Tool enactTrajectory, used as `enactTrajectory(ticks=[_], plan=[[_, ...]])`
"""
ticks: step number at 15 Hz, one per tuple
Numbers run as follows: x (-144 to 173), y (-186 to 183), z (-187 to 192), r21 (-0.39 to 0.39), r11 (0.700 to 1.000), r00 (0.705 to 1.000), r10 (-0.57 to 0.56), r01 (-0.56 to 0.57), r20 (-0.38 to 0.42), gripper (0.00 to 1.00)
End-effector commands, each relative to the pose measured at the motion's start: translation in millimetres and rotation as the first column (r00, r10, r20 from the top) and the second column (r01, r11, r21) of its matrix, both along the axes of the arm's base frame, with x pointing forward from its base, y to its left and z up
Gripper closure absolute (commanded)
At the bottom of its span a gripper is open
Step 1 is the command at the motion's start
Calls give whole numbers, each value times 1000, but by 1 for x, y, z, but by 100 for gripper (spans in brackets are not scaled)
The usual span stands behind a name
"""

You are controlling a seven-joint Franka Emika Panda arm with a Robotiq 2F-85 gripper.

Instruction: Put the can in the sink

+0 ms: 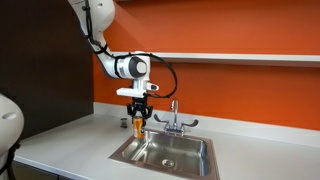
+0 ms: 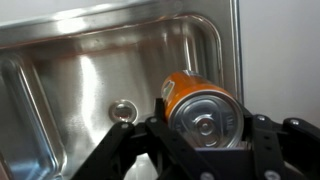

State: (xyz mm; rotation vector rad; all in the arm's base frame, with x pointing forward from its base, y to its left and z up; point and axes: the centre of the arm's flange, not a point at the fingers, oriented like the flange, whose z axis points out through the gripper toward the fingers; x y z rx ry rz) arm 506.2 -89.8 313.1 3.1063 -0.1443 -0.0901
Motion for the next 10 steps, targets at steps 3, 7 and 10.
enactTrajectory(ticks=[3,7,10], plan=[[-2,-22,-14,12,997,997,-77,76,25,62],[3,-28,-37,21,993,993,-118,118,8,62],[6,-29,-56,23,990,990,-138,138,1,62]])
